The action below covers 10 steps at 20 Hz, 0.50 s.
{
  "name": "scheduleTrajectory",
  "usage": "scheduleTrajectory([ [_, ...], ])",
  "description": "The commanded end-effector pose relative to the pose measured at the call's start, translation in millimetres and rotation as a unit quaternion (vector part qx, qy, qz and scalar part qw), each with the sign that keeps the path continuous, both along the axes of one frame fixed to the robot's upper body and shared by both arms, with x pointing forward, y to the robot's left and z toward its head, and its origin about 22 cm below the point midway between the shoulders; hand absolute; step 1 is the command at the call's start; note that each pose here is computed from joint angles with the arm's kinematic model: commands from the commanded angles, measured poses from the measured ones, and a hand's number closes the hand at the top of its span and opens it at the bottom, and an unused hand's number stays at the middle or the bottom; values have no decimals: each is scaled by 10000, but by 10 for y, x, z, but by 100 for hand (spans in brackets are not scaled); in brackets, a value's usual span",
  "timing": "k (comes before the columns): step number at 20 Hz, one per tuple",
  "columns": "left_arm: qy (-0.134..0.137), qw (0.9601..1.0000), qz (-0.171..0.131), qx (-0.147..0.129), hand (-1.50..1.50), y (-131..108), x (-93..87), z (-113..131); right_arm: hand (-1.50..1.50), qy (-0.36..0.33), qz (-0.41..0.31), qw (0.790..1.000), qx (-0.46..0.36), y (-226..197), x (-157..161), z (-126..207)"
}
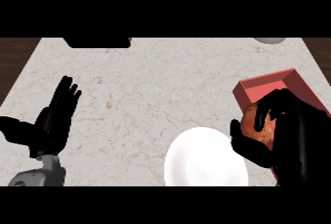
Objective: Pick the sweet potato from the plate and place it in the cardboard box
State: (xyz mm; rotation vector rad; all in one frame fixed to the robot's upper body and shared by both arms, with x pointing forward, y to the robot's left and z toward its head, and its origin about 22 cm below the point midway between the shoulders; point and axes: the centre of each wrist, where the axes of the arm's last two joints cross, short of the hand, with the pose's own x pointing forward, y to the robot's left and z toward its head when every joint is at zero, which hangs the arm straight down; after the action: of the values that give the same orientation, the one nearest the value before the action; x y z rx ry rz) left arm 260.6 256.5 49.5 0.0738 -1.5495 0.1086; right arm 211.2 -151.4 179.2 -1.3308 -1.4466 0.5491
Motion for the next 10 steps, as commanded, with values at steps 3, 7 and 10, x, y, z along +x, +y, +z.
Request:
scheduleTrajectory([
  [3,-67,10000,31,3,0,50,99,91,150,169,-327,9984,-441,-625,380,-143],
  [7,49,9999,-109,-28,0,226,-5,-51,150,502,-263,9967,-577,-720,518,-268],
  [10,-2,9999,-96,60,0,67,-66,150,150,1366,-454,9828,-1156,-985,676,-592],
])
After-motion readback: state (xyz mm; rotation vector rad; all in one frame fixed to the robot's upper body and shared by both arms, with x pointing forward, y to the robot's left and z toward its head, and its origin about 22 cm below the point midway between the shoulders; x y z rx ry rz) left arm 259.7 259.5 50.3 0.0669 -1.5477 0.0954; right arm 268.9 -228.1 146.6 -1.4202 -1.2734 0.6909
